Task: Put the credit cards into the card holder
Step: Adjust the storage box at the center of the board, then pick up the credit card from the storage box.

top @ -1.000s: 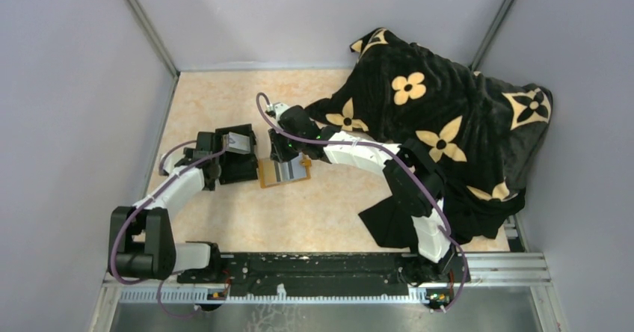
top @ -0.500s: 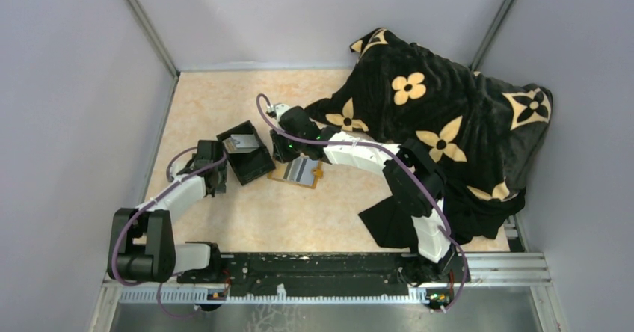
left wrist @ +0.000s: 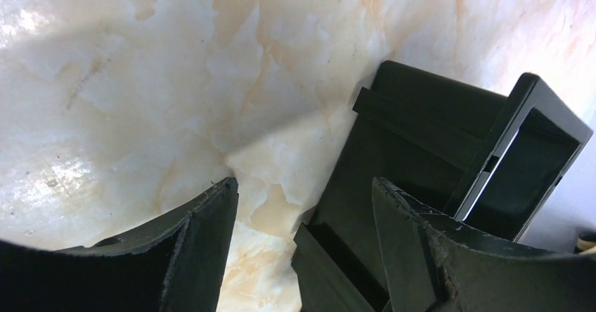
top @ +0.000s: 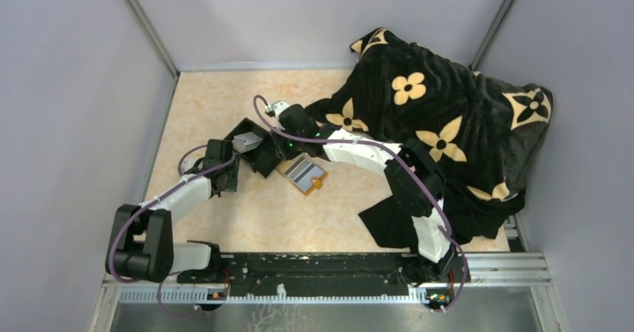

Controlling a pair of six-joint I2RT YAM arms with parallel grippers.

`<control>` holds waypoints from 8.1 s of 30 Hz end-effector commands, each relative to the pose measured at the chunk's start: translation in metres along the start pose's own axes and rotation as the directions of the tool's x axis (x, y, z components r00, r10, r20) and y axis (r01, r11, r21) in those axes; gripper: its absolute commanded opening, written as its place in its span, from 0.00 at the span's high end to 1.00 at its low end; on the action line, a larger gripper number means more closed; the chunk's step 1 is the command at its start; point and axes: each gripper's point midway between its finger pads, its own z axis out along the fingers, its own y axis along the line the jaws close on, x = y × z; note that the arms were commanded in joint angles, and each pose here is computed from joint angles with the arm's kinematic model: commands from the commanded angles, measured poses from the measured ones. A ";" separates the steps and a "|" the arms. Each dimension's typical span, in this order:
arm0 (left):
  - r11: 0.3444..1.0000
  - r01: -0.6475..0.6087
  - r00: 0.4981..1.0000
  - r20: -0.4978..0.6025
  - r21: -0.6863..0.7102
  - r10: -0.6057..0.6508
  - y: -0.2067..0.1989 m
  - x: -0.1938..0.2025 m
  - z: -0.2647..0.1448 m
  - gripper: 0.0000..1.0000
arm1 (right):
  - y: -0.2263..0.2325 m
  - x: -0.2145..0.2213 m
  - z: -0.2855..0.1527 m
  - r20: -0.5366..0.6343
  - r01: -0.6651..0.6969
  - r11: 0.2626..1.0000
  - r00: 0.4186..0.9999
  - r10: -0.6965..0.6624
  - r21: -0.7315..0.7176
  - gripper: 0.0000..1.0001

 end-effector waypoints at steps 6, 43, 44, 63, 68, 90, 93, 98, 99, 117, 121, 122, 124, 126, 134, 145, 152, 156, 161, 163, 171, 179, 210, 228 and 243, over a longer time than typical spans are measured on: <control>0.998 -0.052 0.997 0.061 -0.018 0.053 -0.002 -0.014 -0.025 0.22 | 0.020 -0.073 -0.017 0.141 0.157 0.987 0.978 -0.151 -0.036 0.76; 0.713 -0.193 0.981 0.140 0.674 0.133 -0.064 -0.034 -0.143 0.12 | 0.060 -0.098 0.112 0.185 0.296 0.941 0.946 -0.266 -0.161 0.35; 0.705 -0.193 0.981 0.139 0.682 0.134 -0.065 -0.033 -0.145 0.13 | 0.058 -0.097 0.115 0.185 0.297 0.942 0.946 -0.267 -0.157 0.35; 0.655 -0.187 0.982 0.123 0.732 0.143 -0.071 -0.026 -0.150 0.15 | 0.032 -0.091 0.129 0.171 0.269 0.956 0.954 -0.247 -0.120 0.43; 0.661 -0.184 0.982 0.116 0.727 0.146 -0.070 -0.023 -0.145 0.15 | 0.032 -0.089 0.128 0.163 0.244 0.958 0.962 -0.219 -0.152 0.53; 0.665 -0.183 0.982 0.101 0.724 0.161 -0.074 -0.017 -0.138 0.15 | 0.061 -0.118 0.088 0.227 0.242 0.948 0.954 -0.194 -0.208 0.70; 0.667 -0.183 0.982 0.100 0.722 0.162 -0.074 -0.016 -0.137 0.15 | 0.063 -0.119 0.086 0.228 0.243 0.946 0.954 -0.194 -0.213 0.70; 0.672 -0.185 0.981 0.099 0.717 0.164 -0.072 -0.015 -0.134 0.15 | 0.065 -0.119 0.085 0.227 0.245 0.945 0.954 -0.195 -0.218 0.68; 0.672 -0.183 0.982 0.097 0.718 0.164 -0.072 -0.015 -0.134 0.15 | 0.065 -0.118 0.085 0.225 0.244 0.945 0.955 -0.195 -0.217 0.67; 0.682 -0.173 0.983 0.085 0.711 0.161 -0.068 -0.012 -0.129 0.16 | 0.067 -0.118 0.080 0.217 0.245 0.942 0.956 -0.196 -0.229 0.71; 0.683 -0.172 0.984 0.085 0.710 0.160 -0.069 -0.013 -0.129 0.16 | 0.070 -0.122 0.075 0.225 0.248 0.940 0.954 -0.196 -0.233 0.71; 0.682 -0.172 0.983 0.085 0.710 0.160 -0.069 -0.013 -0.129 0.16 | 0.070 -0.122 0.074 0.225 0.248 0.940 0.954 -0.196 -0.233 0.71; 0.682 -0.175 0.983 0.089 0.710 0.160 -0.069 -0.013 -0.129 0.16 | 0.071 -0.123 0.073 0.227 0.250 0.939 0.954 -0.197 -0.235 0.72; 0.682 -0.175 0.983 0.090 0.710 0.159 -0.070 -0.013 -0.130 0.16 | 0.073 -0.123 0.071 0.228 0.252 0.939 0.953 -0.198 -0.236 0.72; 0.683 -0.177 0.983 0.092 0.709 0.159 -0.069 -0.014 -0.129 0.16 | 0.076 -0.127 0.065 0.236 0.258 0.936 0.951 -0.201 -0.239 0.74; 0.681 -0.174 0.984 0.093 0.712 0.154 -0.070 -0.015 -0.131 0.16 | 0.053 -0.124 0.067 0.209 0.253 0.959 0.952 -0.224 -0.127 0.83; 0.679 -0.187 0.981 0.104 0.710 0.162 -0.070 -0.014 -0.128 0.15 | 0.020 -0.130 0.063 0.203 0.260 0.964 0.942 -0.267 0.057 1.00; 0.674 -0.210 0.976 0.115 0.708 0.183 -0.073 -0.011 -0.123 0.14 | 0.012 -0.137 0.056 0.220 0.267 0.958 0.933 -0.285 0.109 1.00; 0.653 -0.244 0.966 0.120 0.717 0.229 -0.080 -0.002 -0.118 0.14 | 0.011 -0.154 0.035 0.273 0.245 0.963 0.925 -0.266 0.110 1.00; 0.638 -0.257 0.961 0.122 0.726 0.248 -0.085 0.001 -0.118 0.13 | 0.012 -0.160 0.022 0.299 0.230 0.969 0.922 -0.248 0.093 1.00; 0.539 -0.353 0.915 0.163 0.765 0.368 -0.104 0.018 -0.122 0.01 | 0.017 -0.172 -0.025 0.357 0.178 0.984 0.917 -0.176 0.026 1.00; 0.366 -0.419 0.851 0.219 0.831 0.476 -0.126 0.035 -0.146 0.03 | 0.002 -0.157 -0.093 0.372 0.125 0.992 0.920 -0.121 0.013 1.00; -0.181 0.172 0.315 0.120 0.968 0.942 -0.076 0.173 -0.219 0.37 | -0.024 -0.007 -0.191 0.197 -0.161 0.866 0.939 0.282 -0.474 1.00; -0.140 0.229 0.152 0.107 0.963 0.983 -0.058 0.205 -0.211 0.75 | -0.027 -0.009 -0.171 0.155 -0.200 0.836 0.935 0.318 -0.511 1.00; -0.020 -0.191 0.217 0.062 0.981 0.974 -0.075 0.209 -0.133 1.00 | -0.057 -0.016 -0.171 0.242 -0.202 0.917 0.925 0.294 -0.345 0.64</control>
